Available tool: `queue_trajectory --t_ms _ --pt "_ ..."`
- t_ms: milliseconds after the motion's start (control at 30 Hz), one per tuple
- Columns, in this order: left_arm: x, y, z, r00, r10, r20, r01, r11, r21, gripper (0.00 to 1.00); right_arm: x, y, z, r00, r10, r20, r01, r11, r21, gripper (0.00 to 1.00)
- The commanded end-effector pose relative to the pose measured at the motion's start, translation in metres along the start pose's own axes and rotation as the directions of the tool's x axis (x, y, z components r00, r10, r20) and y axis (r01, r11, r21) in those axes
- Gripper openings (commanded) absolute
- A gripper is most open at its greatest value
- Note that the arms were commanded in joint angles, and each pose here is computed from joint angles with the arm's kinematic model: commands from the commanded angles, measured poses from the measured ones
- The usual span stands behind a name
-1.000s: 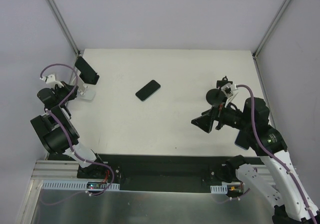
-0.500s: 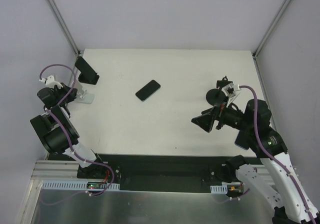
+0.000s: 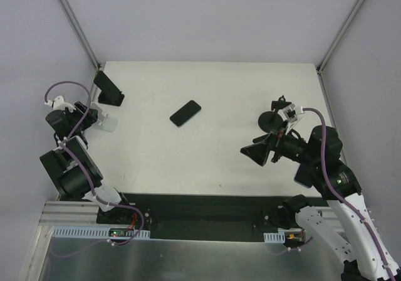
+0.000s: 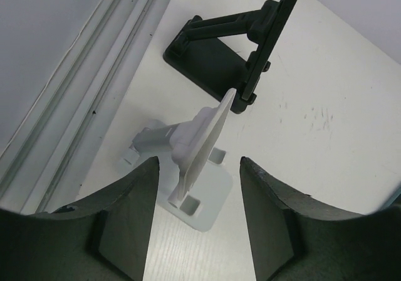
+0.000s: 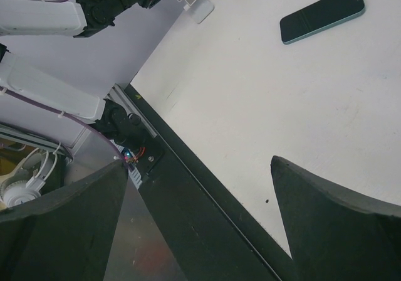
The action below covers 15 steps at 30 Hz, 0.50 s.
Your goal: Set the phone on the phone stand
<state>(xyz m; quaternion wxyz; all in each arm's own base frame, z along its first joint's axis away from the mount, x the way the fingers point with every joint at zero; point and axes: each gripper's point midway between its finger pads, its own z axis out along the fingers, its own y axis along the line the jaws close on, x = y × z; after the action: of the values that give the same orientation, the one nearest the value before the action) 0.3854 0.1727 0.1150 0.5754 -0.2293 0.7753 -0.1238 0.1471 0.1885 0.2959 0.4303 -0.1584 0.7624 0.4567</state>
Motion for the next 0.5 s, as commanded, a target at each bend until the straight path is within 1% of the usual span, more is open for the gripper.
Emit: queue_trajectory --t_ms 0,100,200,467 --pt "-0.01 -0.001 -0.013 0.996 -0.068 0.052 0.072 0.994 -0.08 0.53 -0.009 0.008 0.0 0.999 -0.016 0.042 0.018 0.999 -0.039 1.0" --pt "-0.007 -0.004 -0.01 0.998 -0.066 0.004 0.066 0.995 -0.076 0.49 -0.009 0.009 -0.001 0.999 -0.016 0.045 0.018 0.999 -0.04 1.0" --pt "-0.008 -0.005 -0.007 0.998 -0.064 -0.007 0.063 0.996 -0.066 0.47 -0.009 0.01 -0.002 0.999 -0.016 0.048 0.019 0.999 -0.044 1.0" --pt "-0.002 -0.009 0.004 0.996 -0.064 -0.055 0.063 0.998 -0.015 0.47 -0.01 0.01 -0.004 0.998 -0.021 0.057 0.023 0.999 -0.039 1.0"
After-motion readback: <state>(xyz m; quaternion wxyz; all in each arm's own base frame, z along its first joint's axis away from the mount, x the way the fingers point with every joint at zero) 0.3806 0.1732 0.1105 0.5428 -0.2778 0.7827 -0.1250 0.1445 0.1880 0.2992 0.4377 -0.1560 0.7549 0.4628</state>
